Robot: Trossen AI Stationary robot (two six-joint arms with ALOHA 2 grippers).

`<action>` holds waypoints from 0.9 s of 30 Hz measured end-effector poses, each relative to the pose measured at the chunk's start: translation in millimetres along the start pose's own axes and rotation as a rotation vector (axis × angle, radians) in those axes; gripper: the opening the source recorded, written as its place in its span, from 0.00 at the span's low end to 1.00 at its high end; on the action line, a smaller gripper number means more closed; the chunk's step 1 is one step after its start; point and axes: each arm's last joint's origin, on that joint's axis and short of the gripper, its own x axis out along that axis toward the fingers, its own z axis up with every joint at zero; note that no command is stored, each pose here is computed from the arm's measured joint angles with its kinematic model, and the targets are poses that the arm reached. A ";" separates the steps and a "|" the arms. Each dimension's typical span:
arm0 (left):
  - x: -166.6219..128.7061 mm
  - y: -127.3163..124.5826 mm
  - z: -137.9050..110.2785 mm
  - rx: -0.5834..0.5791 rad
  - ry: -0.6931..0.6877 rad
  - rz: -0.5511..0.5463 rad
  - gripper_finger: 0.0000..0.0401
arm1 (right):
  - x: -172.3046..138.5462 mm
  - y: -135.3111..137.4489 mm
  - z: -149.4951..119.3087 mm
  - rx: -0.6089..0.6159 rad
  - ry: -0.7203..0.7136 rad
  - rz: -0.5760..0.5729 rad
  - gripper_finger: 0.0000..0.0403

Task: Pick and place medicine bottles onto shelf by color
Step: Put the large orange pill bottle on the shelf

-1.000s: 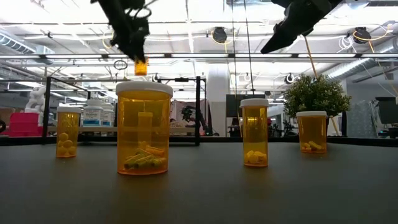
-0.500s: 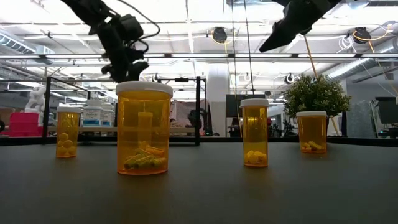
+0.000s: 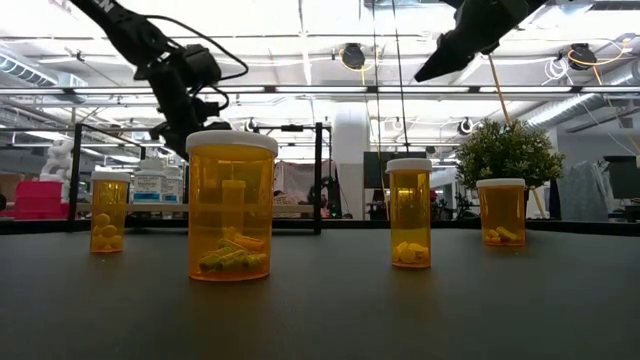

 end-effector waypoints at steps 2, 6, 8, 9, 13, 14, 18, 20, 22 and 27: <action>2.2 -0.3 -1.1 -0.005 -0.022 -0.002 0.53 | 0.0 0.0 0.4 0.000 -0.004 0.000 0.74; 4.7 -0.6 -4.6 -0.010 -0.027 -0.002 0.53 | 0.0 -0.1 0.6 0.001 -0.006 -0.001 0.74; 5.2 -0.7 -5.0 -0.016 -0.030 -0.003 0.53 | 0.0 -0.1 0.6 0.001 -0.006 -0.001 0.74; 5.3 -0.8 -5.3 -0.020 -0.030 -0.003 0.53 | 0.0 -0.1 0.6 0.000 -0.006 -0.001 0.74; 9.2 -1.2 -5.3 -0.020 -0.030 -0.003 0.53 | 0.0 -0.1 0.7 -0.003 -0.007 -0.001 0.74; 11.1 -0.8 -5.2 -0.018 -0.029 -0.002 0.53 | 0.0 -0.1 0.7 -0.003 -0.007 -0.001 0.74; 20.7 0.8 -7.3 -0.016 0.001 -0.017 0.53 | 0.0 -0.1 1.3 -0.005 -0.013 -0.001 0.74; 23.4 1.5 -8.9 -0.016 0.017 -0.017 0.53 | 0.0 -0.1 1.3 -0.011 -0.013 -0.001 0.74; 24.4 1.9 -8.3 -0.018 0.016 -0.016 0.53 | 0.0 -0.2 1.3 -0.018 -0.013 -0.002 0.74; 24.7 1.7 -8.5 -0.015 0.018 -0.018 0.53 | 0.0 -0.2 1.9 -0.025 -0.019 -0.002 0.74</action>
